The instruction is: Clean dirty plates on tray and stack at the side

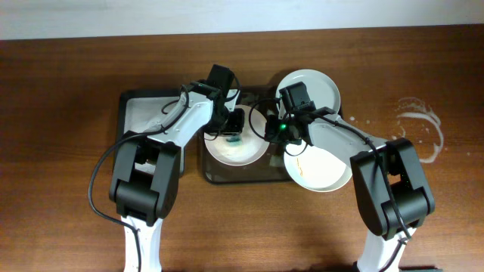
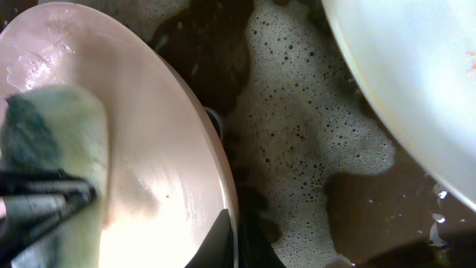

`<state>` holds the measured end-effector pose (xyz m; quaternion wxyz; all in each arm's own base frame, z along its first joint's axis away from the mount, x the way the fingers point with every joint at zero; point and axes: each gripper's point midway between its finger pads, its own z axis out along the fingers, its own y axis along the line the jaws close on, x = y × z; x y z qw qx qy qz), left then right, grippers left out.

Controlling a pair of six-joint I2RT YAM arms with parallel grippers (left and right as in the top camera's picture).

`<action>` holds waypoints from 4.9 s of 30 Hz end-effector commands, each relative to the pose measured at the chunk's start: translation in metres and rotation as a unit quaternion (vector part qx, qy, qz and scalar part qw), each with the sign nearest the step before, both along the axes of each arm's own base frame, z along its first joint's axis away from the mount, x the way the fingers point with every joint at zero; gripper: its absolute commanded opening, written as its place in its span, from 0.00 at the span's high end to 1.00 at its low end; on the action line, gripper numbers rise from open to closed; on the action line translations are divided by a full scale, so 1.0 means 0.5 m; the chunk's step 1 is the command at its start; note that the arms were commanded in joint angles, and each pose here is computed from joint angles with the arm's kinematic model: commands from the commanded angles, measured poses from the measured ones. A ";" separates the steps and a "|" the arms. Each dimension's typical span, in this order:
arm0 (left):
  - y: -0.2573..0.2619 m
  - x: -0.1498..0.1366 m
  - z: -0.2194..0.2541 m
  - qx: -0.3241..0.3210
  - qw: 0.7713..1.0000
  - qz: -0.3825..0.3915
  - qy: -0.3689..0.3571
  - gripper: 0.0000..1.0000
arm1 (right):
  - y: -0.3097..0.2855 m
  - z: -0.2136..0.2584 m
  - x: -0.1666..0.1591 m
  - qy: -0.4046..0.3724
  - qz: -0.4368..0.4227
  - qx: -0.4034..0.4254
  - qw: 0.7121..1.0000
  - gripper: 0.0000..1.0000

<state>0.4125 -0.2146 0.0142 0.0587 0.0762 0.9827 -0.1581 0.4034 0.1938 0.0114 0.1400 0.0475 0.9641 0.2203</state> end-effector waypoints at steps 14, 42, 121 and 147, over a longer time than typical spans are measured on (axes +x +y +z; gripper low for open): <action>0.070 -0.057 -0.041 0.111 0.988 0.082 0.063 0.99 | 0.003 0.001 0.004 0.000 0.000 0.005 1.000 0.96; 0.088 0.011 -0.030 0.211 0.969 0.110 -0.058 0.99 | 0.002 0.000 0.003 0.001 0.000 0.004 1.000 0.96; 0.086 0.102 0.253 -0.063 0.985 0.145 -0.064 1.00 | -0.429 0.553 -0.009 -0.292 -0.233 -0.513 0.773 0.96; 0.092 0.112 0.254 -0.054 0.983 0.156 -0.076 1.00 | -0.326 0.543 0.057 -0.314 -0.070 -0.588 0.742 0.96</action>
